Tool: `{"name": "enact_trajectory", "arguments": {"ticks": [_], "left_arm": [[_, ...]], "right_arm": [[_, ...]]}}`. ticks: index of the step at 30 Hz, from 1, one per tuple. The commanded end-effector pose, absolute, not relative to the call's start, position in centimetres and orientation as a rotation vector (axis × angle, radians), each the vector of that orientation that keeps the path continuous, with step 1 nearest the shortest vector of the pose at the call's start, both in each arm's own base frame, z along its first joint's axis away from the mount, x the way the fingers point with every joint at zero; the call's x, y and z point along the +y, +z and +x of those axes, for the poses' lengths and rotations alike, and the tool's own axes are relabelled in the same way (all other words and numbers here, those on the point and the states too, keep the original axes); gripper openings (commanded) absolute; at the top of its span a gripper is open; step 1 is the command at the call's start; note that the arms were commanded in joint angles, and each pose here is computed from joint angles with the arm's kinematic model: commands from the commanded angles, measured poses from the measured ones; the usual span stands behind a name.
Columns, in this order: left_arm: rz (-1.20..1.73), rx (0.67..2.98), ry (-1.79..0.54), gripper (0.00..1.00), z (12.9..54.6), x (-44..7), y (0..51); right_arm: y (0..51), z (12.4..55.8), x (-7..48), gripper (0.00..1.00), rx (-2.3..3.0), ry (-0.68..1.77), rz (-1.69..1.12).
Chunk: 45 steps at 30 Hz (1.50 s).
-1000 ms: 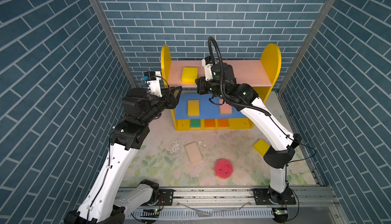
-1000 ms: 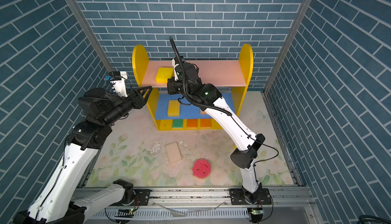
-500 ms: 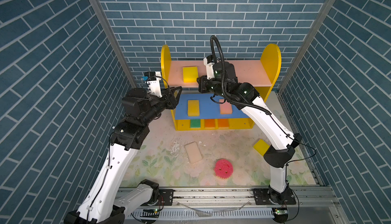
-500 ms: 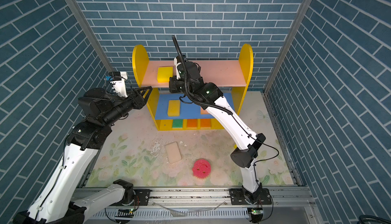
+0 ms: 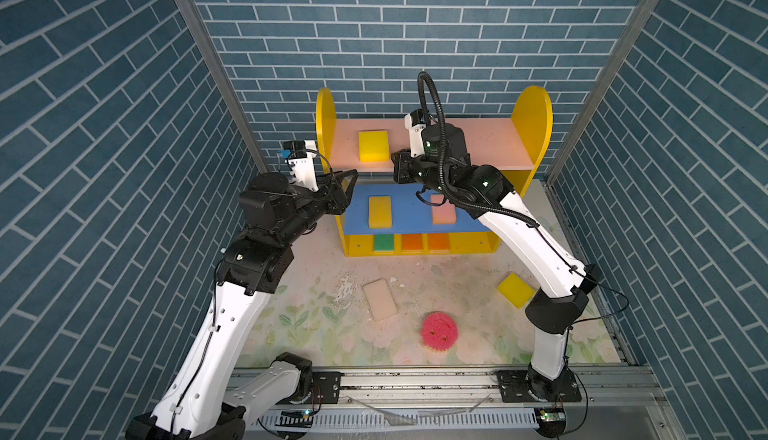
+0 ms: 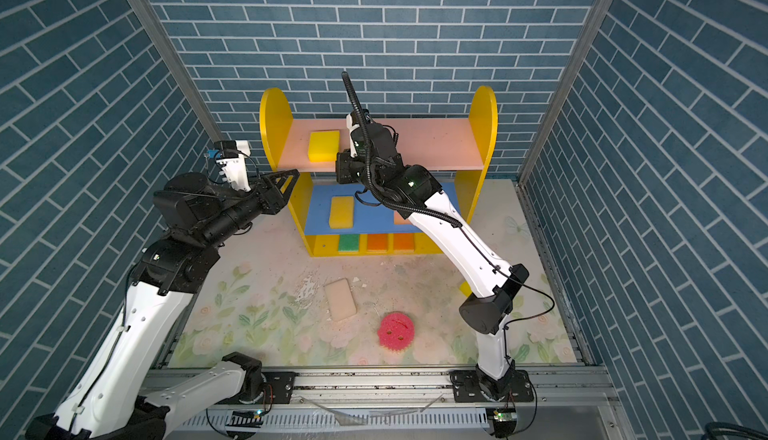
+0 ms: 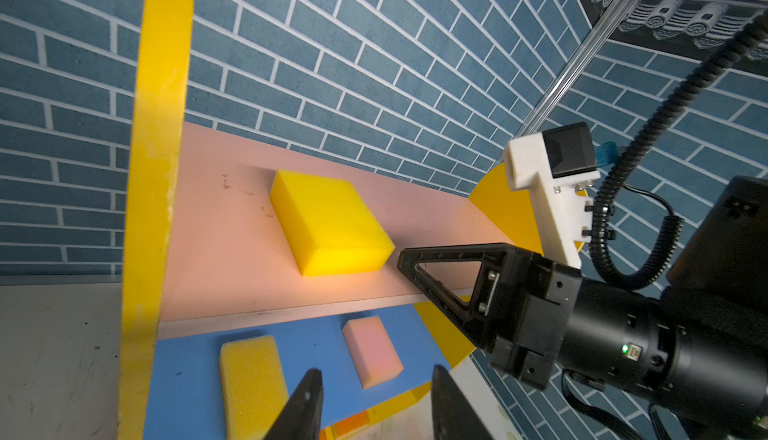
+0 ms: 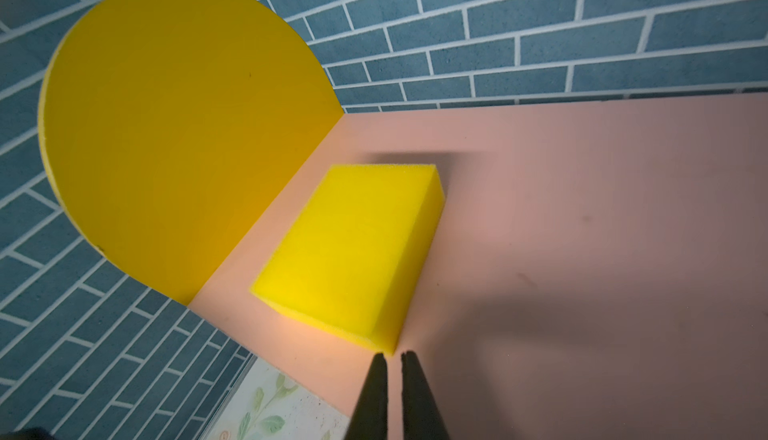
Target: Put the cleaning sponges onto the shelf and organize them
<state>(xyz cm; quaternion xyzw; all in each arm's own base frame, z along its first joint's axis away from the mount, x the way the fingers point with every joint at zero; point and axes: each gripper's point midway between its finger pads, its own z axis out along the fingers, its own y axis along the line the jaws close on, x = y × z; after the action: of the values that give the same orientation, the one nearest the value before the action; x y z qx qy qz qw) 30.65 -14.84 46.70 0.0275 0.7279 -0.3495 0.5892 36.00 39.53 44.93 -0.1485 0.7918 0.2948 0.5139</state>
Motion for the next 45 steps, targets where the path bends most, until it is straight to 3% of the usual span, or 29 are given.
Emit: {"name": "enact_trajectory", "arguments": {"ticks": [1,9,15,18,23,29,33,39,45], "left_arm": [[0.073,1.685,-0.806,0.45,30.3,-14.8,46.8],[0.088,1.681,-0.774,0.46,29.5,-14.3,47.0],[0.076,1.730,-0.684,0.50,27.6,-12.6,44.4],[0.043,1.776,-0.620,0.53,26.3,-11.1,41.7],[-0.008,1.898,-0.485,0.58,24.0,-8.5,35.9],[-0.066,2.015,-0.393,0.74,22.1,-6.6,29.9],[-0.096,2.060,-0.396,0.77,21.9,-6.5,27.1],[-0.122,2.154,-0.384,0.79,22.1,-6.6,23.0],[-0.138,2.177,-0.380,0.79,22.3,-6.6,21.6]], "right_arm": [[46.3,35.9,38.3,0.11,1.867,0.692,-0.335],[48.2,34.0,36.9,0.11,1.835,0.729,-0.334],[46.5,27.9,38.0,0.15,1.846,0.687,-0.536],[42.9,24.4,39.0,0.22,1.882,0.684,-0.639],[32.2,20.5,39.0,0.33,2.043,0.690,-0.659],[20.7,18.2,37.6,0.37,2.283,0.649,-0.567],[14.9,16.8,37.2,0.38,2.424,0.624,-0.554],[8.1,15.2,36.8,0.38,2.591,0.556,-0.601],[5.3,14.3,39.6,0.39,2.648,0.644,-0.660]]}}
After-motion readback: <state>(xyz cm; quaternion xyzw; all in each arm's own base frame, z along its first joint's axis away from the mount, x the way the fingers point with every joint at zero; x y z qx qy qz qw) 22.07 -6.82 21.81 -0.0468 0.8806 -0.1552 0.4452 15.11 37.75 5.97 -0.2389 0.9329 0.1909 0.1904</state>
